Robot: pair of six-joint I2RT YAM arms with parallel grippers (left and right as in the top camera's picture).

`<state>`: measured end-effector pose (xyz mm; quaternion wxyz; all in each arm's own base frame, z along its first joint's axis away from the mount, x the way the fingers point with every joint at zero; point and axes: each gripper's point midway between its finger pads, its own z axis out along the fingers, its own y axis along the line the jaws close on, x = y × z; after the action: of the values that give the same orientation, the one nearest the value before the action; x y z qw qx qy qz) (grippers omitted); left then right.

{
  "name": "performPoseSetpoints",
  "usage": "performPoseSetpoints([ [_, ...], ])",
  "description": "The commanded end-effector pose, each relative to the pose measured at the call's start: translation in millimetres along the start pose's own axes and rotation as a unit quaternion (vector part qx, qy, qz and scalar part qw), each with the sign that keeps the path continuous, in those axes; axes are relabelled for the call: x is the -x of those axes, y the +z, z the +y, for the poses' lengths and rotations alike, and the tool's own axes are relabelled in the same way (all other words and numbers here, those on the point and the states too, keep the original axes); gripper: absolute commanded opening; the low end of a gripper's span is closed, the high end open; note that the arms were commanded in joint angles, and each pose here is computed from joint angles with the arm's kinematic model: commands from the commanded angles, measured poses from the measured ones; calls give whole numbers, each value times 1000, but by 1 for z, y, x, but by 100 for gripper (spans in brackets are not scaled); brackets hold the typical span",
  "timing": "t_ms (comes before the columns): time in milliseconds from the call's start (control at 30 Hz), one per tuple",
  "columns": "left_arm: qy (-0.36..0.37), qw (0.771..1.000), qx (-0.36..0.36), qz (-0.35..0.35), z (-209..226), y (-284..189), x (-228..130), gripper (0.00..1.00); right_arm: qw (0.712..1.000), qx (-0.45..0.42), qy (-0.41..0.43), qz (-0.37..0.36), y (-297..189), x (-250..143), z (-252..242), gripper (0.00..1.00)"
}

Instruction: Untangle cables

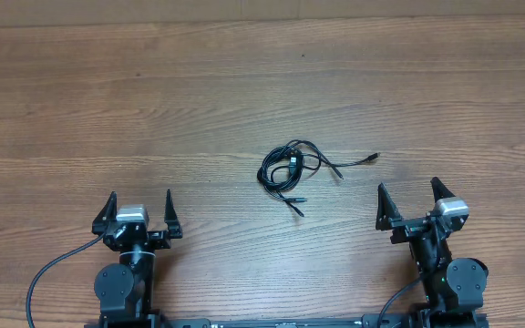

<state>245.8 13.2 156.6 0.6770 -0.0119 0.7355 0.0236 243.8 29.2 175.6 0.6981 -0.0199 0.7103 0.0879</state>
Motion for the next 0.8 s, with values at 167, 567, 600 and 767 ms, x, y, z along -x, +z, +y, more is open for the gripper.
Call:
performPoseSetpoints([
  [167, 0, 1000, -12, -3, -5, 0, 0, 99, 1000, 0, 2, 3, 1, -4, 0, 100],
  [567, 0, 1000, -12, -3, -5, 0, 0, 100, 1000, 0, 2, 3, 1, -4, 0, 100],
  [600, 0, 1000, -12, -3, -5, 0, 0, 100, 1000, 0, 2, 3, 1, -4, 0, 100],
  [767, 1, 1000, -11, -3, -4, 0, 0, 99, 1000, 0, 2, 3, 1, -4, 0, 100],
])
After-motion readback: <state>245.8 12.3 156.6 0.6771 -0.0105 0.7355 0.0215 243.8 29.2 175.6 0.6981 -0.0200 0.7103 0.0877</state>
